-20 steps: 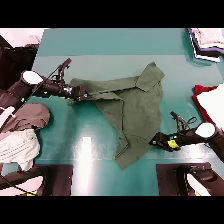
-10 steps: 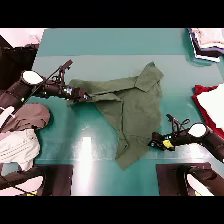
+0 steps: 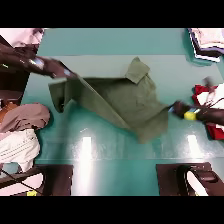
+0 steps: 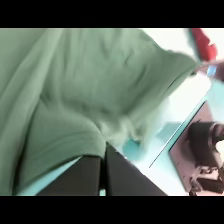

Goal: Fold the shirts.

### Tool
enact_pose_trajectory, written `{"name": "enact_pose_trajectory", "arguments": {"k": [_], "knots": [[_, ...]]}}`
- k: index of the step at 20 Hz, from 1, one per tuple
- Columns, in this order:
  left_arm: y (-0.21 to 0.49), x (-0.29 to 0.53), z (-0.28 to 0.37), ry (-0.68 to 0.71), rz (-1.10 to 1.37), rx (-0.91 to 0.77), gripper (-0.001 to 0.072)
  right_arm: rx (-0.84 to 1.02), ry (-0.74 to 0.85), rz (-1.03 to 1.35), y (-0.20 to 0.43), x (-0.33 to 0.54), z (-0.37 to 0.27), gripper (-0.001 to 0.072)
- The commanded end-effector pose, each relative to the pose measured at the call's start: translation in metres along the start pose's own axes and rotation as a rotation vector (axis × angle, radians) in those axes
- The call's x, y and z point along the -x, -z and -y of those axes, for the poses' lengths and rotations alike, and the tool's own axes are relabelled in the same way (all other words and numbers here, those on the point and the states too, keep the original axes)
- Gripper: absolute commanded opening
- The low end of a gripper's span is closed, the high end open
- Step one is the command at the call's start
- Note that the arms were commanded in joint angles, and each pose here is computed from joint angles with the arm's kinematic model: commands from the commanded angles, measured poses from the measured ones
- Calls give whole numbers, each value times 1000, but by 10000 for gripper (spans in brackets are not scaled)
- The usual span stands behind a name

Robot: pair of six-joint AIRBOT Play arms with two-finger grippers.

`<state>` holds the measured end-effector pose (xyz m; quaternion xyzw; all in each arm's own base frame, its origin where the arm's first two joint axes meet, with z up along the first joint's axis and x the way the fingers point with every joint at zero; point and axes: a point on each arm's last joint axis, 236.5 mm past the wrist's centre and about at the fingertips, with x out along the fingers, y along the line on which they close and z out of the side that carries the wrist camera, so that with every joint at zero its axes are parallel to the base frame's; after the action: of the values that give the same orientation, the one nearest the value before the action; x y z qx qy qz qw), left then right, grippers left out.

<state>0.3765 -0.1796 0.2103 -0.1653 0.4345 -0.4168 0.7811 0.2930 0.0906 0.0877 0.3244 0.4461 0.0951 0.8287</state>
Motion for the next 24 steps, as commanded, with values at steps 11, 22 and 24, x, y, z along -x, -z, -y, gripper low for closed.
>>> {"name": "enact_pose_trajectory", "arguments": {"k": [11, 22, 24], "knots": [[-110, 203, 193, -90, 672, -423, 23, 555, -43, 761, -182, 294, -197, 18], [-55, 293, 281, -357, 965, -647, 22, 647, 213, 1027, -168, 388, -194, 15], [-67, 266, 214, -408, 862, -483, 22, 603, 240, 875, -181, 347, -168, 15]]}}
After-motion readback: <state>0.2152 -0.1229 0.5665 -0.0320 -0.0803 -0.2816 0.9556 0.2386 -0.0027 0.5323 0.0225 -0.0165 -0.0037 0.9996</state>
